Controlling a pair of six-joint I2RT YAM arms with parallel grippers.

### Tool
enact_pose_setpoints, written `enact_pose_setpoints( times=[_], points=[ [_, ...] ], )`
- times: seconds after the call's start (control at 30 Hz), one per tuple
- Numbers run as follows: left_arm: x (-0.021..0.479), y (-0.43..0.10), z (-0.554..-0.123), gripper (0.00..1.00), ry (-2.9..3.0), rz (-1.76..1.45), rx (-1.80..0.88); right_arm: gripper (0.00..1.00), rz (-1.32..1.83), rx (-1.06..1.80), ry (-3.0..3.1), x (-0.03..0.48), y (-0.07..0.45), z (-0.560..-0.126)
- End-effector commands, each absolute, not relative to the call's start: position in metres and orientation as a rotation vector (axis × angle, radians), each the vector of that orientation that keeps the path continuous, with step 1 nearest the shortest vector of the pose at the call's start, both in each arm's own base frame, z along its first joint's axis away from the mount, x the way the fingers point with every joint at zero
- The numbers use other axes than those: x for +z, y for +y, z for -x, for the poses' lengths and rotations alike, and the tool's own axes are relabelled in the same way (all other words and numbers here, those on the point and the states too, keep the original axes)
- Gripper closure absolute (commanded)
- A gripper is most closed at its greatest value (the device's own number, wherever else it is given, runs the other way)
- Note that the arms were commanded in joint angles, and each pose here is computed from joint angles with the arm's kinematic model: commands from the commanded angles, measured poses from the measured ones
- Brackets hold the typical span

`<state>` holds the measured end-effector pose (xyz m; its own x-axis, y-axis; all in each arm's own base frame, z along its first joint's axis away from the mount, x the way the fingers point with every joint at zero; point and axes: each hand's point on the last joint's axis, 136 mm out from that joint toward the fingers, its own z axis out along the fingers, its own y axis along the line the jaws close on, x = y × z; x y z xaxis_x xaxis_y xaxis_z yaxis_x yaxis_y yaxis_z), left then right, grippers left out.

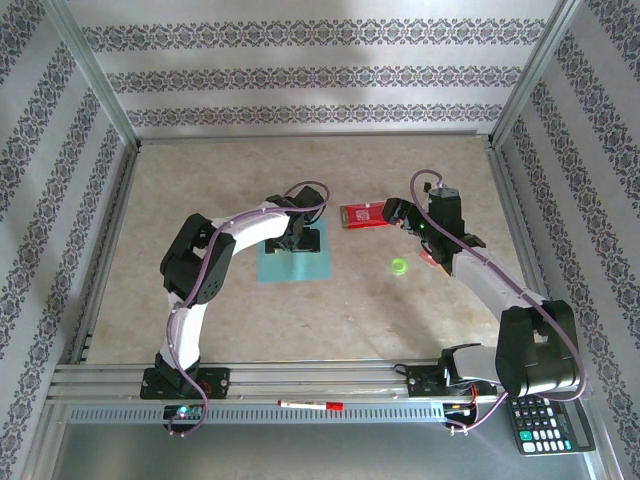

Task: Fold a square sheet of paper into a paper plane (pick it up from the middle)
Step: First fold the square sheet of paper in half at the center of the table.

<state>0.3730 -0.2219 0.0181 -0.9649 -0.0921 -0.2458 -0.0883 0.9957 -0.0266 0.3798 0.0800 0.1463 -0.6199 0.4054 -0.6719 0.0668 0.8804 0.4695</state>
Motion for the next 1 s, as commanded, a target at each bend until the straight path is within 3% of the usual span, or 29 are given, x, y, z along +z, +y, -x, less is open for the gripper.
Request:
enact_pose_setpoints(
  times=[0.0,0.23,0.47,0.53,0.8,0.97],
  points=[
    [0.002,-0.219,-0.353,0.08,2.952,0.133,0.012,0.02,-0.359,0.508,2.2,0.145,0.076,-0.379],
    [0.01,-0.231,-0.357,0.19,2.931,0.126,-0.089,0.02,-0.36,0.519,2.204,0.144,0.077,-0.38],
    [0.05,-0.286,-0.369,0.56,2.786,0.051,-0.579,0.02,-0.36,0.527,2.205,0.145,0.079,-0.38],
    [0.069,-0.305,-0.368,0.62,2.721,0.002,-0.745,0.02,-0.357,0.538,2.203,0.146,0.08,-0.379],
    [0.174,-0.341,-0.342,0.66,2.303,-0.14,-1.377,0.02,-0.339,0.575,2.187,0.166,0.084,-0.371],
    [0.16,-0.34,-0.326,0.67,2.339,-0.109,-1.597,0.02,-0.235,0.659,2.246,0.175,0.101,-0.36]
  ],
)
